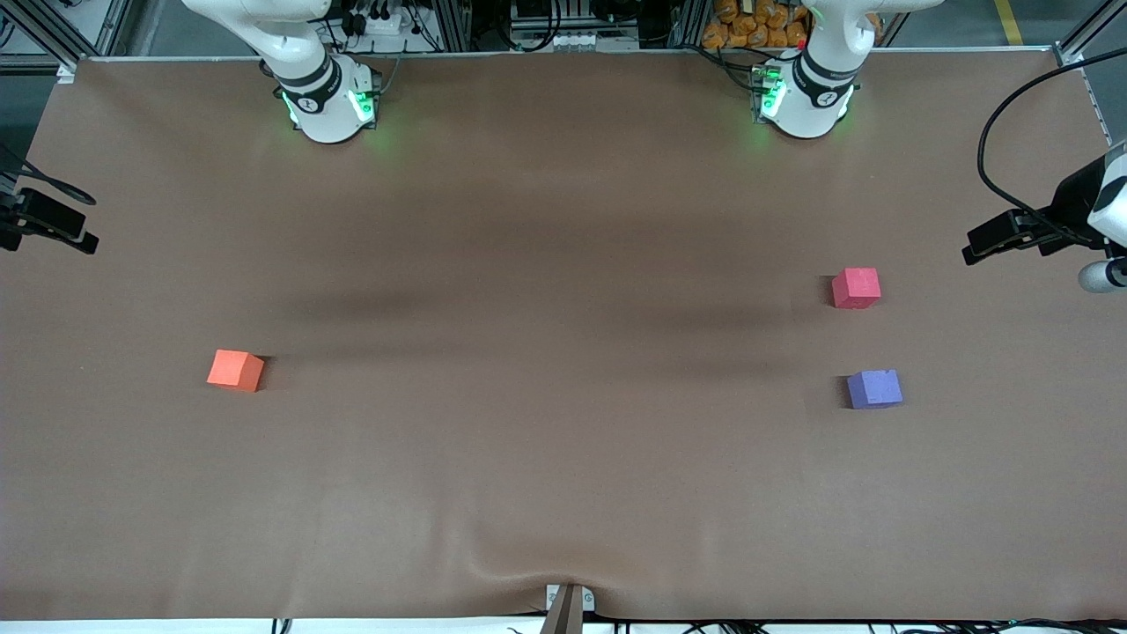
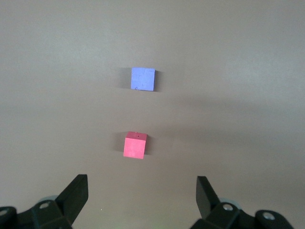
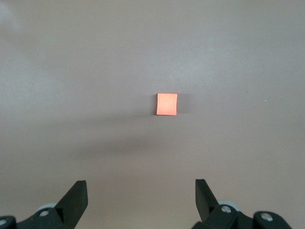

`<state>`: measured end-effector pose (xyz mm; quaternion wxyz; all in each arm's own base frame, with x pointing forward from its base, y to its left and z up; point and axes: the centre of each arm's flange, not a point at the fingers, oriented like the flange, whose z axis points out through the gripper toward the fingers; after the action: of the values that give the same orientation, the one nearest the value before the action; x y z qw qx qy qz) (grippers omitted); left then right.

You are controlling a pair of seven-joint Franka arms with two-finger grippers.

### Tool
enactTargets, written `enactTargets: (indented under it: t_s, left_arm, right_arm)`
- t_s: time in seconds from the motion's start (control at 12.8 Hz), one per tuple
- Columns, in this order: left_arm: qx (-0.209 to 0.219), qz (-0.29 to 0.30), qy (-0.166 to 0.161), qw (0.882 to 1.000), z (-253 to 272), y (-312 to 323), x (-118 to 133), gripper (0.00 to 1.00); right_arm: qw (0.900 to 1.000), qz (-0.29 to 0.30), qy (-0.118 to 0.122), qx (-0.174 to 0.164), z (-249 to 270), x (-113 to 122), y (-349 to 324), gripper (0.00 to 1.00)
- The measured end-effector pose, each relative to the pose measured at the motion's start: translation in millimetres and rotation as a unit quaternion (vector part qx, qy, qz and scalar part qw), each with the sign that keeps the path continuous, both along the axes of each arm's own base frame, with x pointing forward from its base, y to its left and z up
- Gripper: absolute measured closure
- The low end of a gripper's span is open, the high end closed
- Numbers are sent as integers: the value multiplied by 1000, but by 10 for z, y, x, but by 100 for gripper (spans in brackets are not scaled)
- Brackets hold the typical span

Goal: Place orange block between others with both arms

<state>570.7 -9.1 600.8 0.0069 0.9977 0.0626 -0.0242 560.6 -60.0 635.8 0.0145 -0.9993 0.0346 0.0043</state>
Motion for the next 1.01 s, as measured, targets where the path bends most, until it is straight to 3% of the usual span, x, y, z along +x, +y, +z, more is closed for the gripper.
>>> enactTargets:
  t_s: [0.7, 1.01]
  left_arm:
    - [0, 0, 0, 1000, 0, -3, 0, 0]
    - [0, 0, 0, 1000, -2, -5, 0, 0]
  right_arm:
    - [1000, 0, 0, 0, -29, 26, -2, 0]
    - [1000, -5, 6, -3, -468, 333, -70, 0]
